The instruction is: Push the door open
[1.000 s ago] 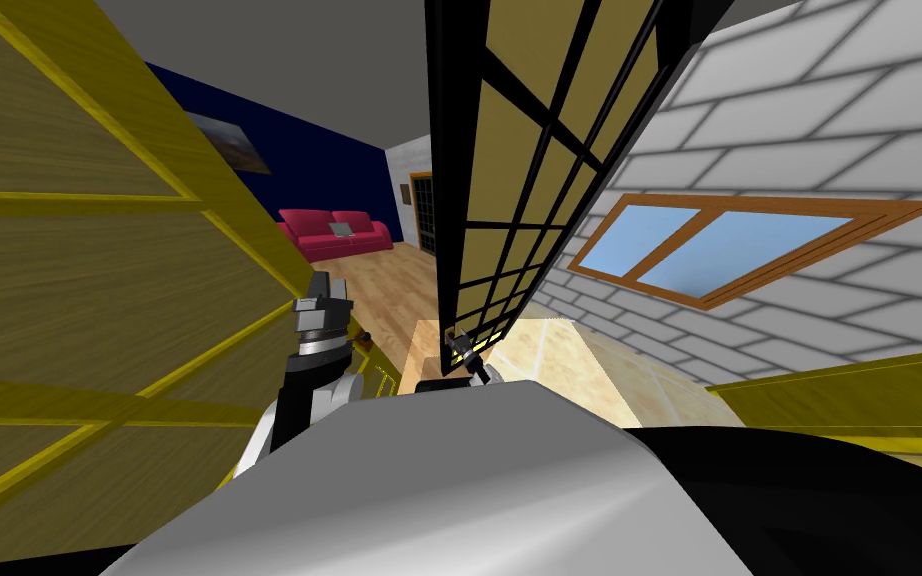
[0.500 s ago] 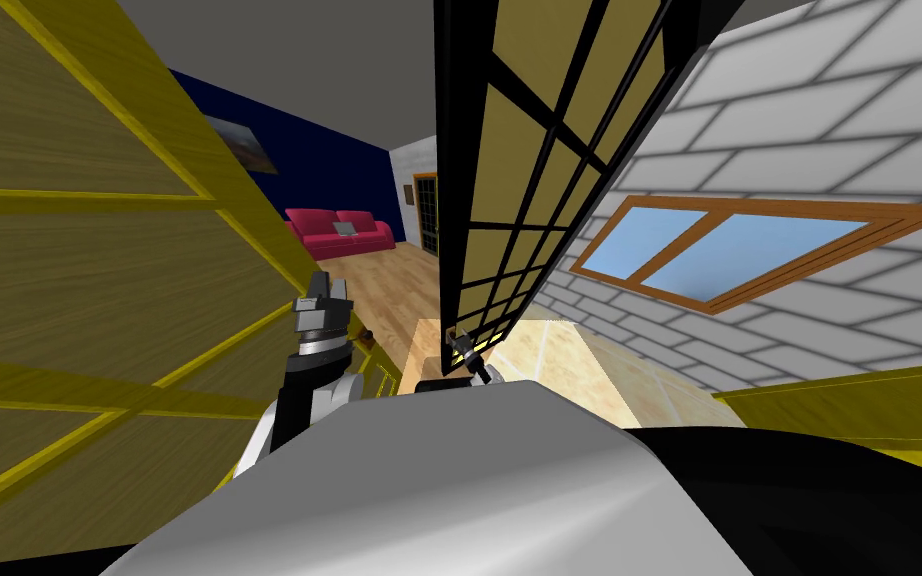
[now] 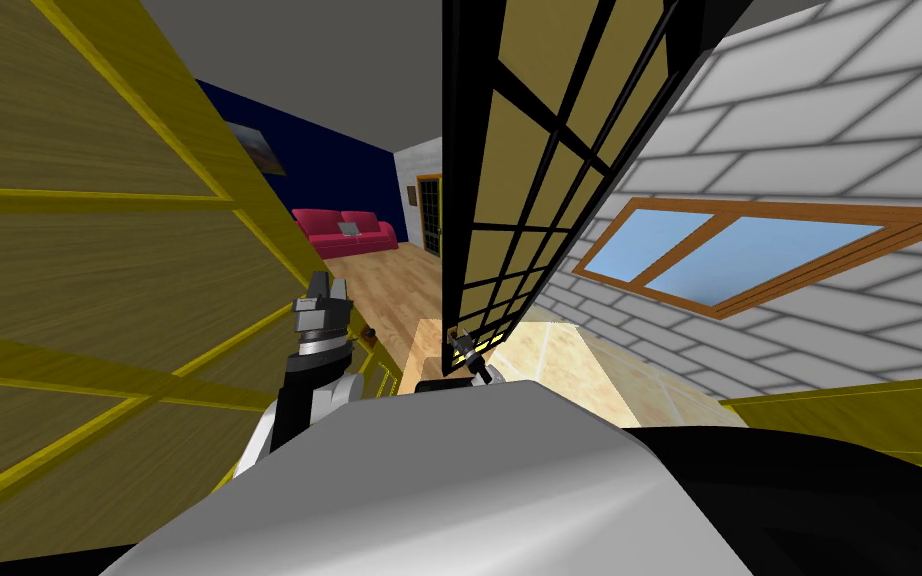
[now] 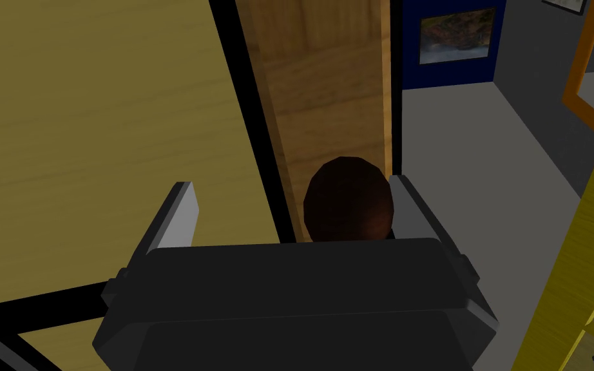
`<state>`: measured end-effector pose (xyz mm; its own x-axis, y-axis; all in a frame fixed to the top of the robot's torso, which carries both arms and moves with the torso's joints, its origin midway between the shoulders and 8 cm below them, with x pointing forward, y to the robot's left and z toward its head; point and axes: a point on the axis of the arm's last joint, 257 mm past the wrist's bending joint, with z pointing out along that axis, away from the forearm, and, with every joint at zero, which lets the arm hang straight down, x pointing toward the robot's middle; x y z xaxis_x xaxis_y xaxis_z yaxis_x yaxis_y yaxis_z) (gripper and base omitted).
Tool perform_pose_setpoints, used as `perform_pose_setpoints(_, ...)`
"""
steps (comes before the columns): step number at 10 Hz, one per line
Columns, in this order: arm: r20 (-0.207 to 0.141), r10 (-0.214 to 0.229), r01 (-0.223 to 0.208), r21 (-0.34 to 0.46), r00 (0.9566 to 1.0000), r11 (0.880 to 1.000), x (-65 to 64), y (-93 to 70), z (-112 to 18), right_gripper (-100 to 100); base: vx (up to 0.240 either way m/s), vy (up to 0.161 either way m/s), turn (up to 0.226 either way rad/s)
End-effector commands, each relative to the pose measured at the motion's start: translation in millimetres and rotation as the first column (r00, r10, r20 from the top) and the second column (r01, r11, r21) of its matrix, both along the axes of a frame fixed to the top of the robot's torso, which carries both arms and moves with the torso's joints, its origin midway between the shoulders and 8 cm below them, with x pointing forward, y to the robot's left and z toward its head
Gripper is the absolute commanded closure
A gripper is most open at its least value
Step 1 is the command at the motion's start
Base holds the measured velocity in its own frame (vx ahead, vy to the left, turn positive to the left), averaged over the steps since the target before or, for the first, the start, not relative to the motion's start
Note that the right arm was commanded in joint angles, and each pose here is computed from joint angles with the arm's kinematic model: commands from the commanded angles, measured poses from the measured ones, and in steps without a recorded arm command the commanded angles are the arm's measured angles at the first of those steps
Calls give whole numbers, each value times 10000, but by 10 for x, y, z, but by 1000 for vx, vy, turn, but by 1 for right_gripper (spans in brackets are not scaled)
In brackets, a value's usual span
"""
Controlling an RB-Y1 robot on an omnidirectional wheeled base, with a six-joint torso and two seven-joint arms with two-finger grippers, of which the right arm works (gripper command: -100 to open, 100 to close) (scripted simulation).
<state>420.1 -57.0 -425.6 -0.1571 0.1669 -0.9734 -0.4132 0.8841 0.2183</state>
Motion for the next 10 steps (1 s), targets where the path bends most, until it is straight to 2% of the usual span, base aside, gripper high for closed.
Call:
perform_pose_setpoints(1,-95,-378,377,-171,9992,9991,55,-263,-28,100,1,10,-26)
perform_pose_setpoints(2,-95,-378,377,-171,9992,9991,55,-263,-28,100,3,-14,-12)
perform_pose_setpoints(3,-448,-382,371,-252,9983,9990,-31,-280,-170,100,3,-5,33)
perform_pose_setpoints(5,-95,-378,377,-171,9992,9991,55,-263,-28,100,-8,-6,3)
perform_pose_setpoints(6,-95,-378,377,-171,9992,9991,55,-263,-28,100,2,-10,11)
perform_pose_setpoints(7,-174,174,-180,-335,9997,9993,-47,32,-60,100,33,17,-15)
perform_pose_setpoints(9,-391,449,-484,-939,9982,9944,-118,16,-190,100,67,-3,-52)
perform_pose_setpoints(10,-391,449,-484,-939,9982,9944,-118,16,-190,100,62,-7,-12)
